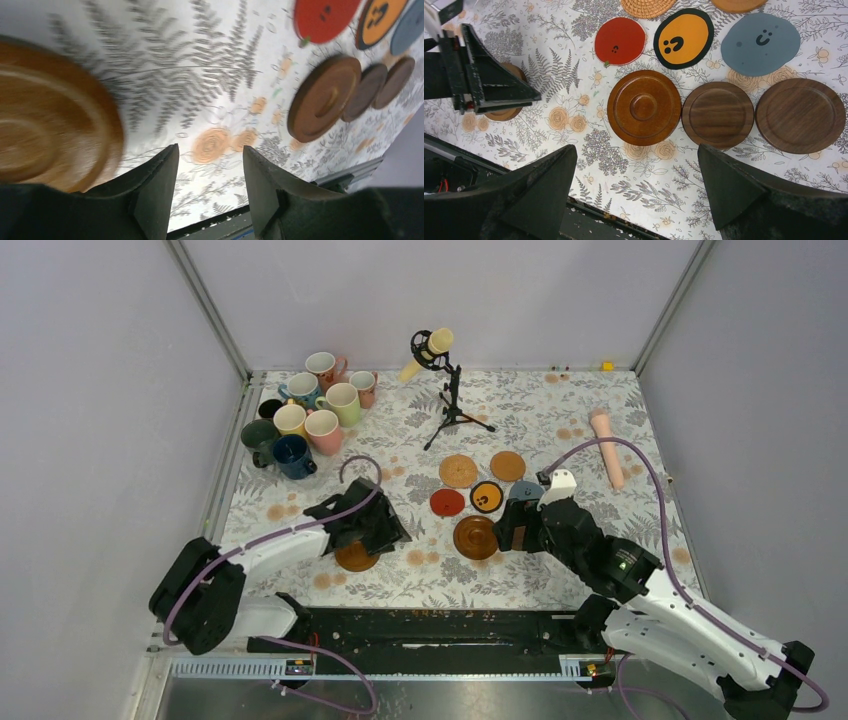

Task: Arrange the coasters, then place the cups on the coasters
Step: Move the coaster to the center of the board.

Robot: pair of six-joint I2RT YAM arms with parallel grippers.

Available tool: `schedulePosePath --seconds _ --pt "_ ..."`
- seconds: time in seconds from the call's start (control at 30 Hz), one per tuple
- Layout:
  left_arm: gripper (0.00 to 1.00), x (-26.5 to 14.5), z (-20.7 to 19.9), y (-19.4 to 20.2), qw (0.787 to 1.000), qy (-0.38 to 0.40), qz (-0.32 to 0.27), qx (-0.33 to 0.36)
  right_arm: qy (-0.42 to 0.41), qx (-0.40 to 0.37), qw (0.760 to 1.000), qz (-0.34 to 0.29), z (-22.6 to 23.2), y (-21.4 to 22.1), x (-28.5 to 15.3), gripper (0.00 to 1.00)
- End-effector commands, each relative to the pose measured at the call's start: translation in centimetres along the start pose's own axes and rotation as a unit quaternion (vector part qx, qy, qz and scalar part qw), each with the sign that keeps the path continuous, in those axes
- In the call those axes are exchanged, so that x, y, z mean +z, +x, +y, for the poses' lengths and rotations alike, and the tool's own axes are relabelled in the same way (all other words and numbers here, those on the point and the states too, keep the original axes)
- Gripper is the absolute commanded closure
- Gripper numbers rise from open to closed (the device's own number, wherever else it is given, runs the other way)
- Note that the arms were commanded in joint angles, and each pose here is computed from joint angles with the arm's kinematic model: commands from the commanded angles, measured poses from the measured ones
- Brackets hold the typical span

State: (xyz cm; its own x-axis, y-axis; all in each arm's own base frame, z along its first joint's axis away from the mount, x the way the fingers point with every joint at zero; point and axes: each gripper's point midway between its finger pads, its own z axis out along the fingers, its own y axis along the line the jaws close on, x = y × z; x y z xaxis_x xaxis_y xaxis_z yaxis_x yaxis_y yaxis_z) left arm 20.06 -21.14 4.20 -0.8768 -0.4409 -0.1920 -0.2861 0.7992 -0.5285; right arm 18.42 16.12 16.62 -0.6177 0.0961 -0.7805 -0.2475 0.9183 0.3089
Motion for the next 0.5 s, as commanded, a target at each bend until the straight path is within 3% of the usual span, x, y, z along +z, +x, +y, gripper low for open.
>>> schedulePosePath --seconds 0.0,0.23,0.47 --pt "0.49 0.0 -6.7 0.6 0.996 0.081 0.008 0.044 0.006 0.002 1.000 -0.004 -0.5 -0.1 -0.5 0.01" --pt "0.48 -1.4 -10.4 1.5 0.986 0.126 0.017 0.106 0.007 0.003 1.000 -0.012 -0.8 -0.5 -1.2 0.01" --pt "0.47 -5.2 -3.3 -5.2 0.983 -0.065 -0.118 0.126 0.006 0.001 1.000 -0.009 -0.7 -0.4 -1.1 0.01"
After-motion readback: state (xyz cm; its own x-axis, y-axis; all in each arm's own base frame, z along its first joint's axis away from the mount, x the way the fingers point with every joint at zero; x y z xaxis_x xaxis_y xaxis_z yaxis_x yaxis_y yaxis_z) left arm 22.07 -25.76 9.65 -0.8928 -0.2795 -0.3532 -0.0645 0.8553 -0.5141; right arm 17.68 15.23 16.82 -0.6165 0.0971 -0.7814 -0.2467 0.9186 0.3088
